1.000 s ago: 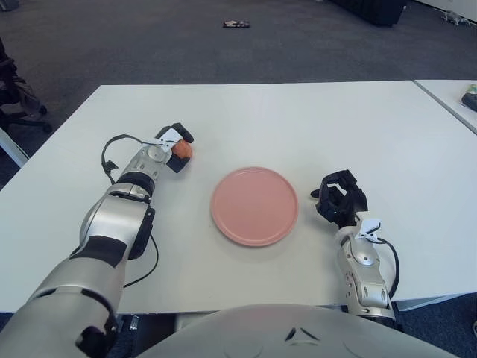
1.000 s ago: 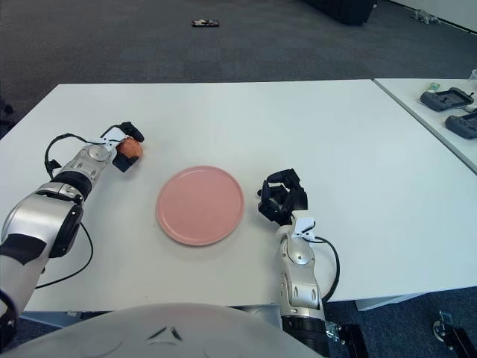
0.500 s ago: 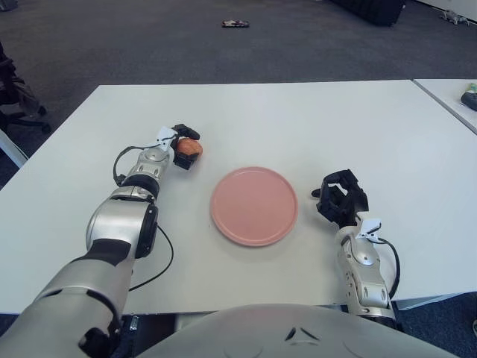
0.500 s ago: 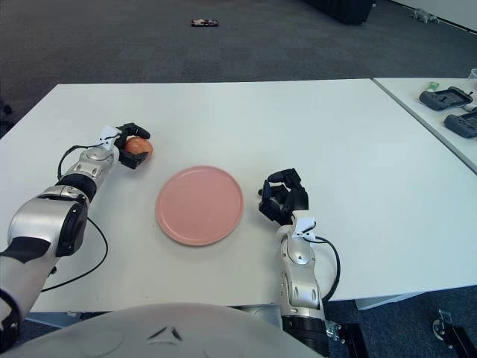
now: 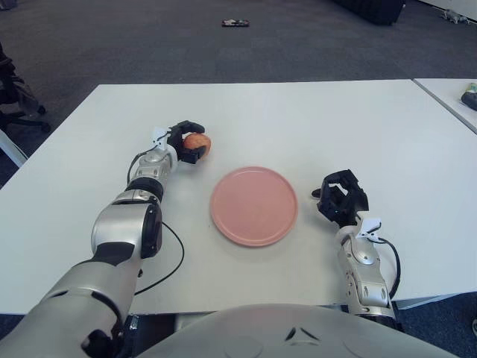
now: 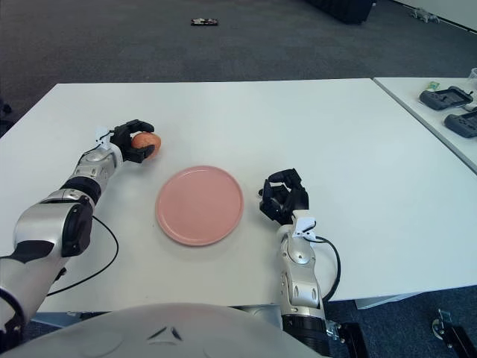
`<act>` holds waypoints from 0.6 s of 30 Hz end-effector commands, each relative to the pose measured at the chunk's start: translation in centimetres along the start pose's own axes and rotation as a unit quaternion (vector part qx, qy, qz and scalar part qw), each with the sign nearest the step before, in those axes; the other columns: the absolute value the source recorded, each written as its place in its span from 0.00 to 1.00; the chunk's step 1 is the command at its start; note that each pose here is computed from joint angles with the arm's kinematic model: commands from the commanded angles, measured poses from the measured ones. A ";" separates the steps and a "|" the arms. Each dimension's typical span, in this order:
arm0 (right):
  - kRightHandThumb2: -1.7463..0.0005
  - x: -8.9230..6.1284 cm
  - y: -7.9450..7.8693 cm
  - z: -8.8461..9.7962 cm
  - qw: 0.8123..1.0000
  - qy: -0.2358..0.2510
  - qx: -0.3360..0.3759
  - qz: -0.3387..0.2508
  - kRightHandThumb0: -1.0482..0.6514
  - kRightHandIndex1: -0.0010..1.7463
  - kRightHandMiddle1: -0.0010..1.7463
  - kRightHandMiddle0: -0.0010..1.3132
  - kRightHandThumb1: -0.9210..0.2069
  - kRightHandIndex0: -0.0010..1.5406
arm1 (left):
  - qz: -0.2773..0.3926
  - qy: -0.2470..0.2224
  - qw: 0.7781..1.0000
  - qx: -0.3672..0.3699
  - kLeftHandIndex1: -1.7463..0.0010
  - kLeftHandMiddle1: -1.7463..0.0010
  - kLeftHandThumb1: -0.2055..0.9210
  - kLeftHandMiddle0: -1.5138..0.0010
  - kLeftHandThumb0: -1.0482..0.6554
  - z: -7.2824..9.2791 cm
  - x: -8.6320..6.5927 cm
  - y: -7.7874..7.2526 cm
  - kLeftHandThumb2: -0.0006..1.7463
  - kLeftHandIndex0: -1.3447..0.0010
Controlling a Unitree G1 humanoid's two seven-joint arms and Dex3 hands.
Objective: Put the apple into the plate.
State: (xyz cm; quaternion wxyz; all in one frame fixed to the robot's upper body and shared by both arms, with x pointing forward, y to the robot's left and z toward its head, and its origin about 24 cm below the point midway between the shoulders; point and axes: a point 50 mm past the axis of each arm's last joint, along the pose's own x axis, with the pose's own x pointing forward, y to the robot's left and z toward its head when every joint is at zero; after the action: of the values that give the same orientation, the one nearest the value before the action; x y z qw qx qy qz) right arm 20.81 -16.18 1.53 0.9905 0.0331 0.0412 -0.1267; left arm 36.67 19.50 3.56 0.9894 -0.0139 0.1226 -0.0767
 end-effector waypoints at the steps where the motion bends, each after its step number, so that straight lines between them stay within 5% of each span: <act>1: 0.47 0.4 0.1 0.1 1.000 0.000 0.004 -0.001 0.39 0.79 1.00 0.28 0.26 0.38 | -0.016 -0.073 0.997 -0.007 0.00 0.07 0.09 0.36 0.61 2.4 0.1 0.0 1.00 0.48; 18: 0.46 0.5 0.3 0.1 1.000 0.002 0.006 0.004 0.39 0.81 1.00 0.28 0.26 0.38 | -0.119 -0.252 0.959 0.053 0.00 0.07 0.10 0.36 0.61 5.6 -2.6 -3.6 1.00 0.49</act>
State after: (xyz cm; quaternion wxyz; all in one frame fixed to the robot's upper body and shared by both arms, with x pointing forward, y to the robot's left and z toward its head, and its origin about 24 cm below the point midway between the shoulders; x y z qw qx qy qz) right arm 20.94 -16.15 1.29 0.9904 0.0336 0.0472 -0.1252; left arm 35.71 17.35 8.89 0.9794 -0.0054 -0.1027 -0.1737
